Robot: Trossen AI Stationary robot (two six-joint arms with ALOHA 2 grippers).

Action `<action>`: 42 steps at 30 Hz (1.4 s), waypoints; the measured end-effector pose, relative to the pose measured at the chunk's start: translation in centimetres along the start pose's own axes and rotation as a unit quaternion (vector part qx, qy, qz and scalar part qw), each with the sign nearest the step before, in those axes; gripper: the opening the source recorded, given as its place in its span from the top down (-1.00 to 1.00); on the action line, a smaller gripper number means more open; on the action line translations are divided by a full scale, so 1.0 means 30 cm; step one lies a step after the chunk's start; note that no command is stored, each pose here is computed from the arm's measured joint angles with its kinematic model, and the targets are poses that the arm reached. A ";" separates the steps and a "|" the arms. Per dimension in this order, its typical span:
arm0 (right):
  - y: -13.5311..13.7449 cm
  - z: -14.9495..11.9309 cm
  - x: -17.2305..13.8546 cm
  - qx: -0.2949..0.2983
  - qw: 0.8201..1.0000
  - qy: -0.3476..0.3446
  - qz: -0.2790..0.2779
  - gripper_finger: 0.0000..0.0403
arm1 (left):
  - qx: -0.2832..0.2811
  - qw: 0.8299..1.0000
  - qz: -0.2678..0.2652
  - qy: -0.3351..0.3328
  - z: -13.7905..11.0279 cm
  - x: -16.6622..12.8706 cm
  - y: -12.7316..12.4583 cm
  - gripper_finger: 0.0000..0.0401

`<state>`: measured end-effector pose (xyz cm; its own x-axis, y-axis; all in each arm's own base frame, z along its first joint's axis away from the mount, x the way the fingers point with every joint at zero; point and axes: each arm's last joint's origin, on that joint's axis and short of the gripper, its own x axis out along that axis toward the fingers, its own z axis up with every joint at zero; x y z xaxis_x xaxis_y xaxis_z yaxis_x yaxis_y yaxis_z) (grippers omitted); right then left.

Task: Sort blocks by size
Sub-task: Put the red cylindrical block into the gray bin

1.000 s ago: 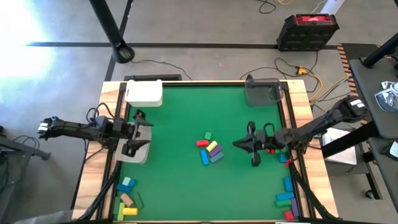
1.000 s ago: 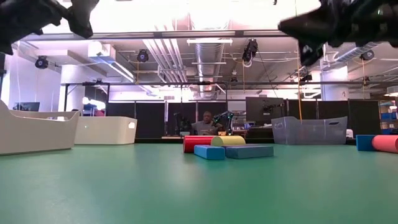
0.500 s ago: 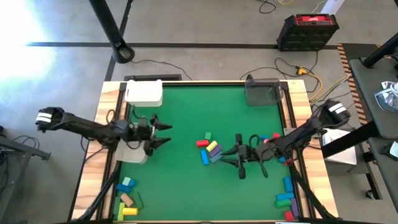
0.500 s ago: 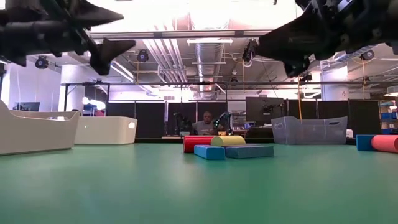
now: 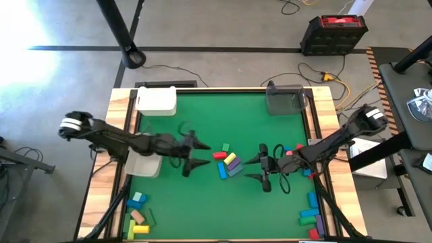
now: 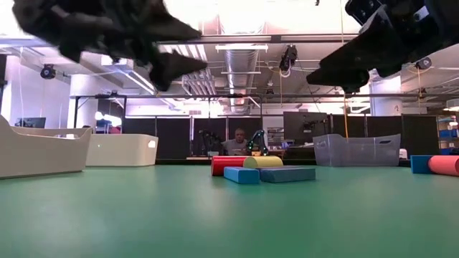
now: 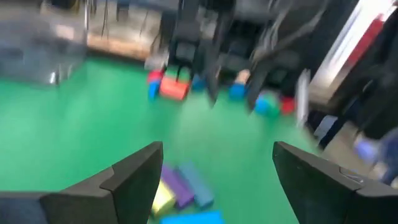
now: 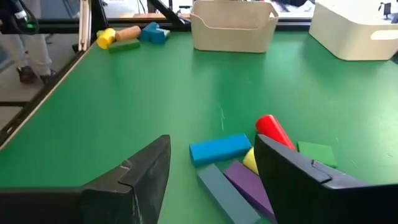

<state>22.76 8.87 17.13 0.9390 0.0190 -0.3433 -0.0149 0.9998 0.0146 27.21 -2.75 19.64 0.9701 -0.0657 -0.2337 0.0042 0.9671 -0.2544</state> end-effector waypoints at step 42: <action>-0.027 -0.070 -0.002 -0.013 0.994 0.071 -0.081 0.02 | 0.060 0.947 0.214 0.232 -0.241 0.311 0.072 0.45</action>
<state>21.99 8.09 15.16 0.8717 -0.1431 -0.4686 0.1218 0.9897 -0.0756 34.53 -3.05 10.14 0.6783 0.2639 -0.6858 -0.3101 0.9489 0.0585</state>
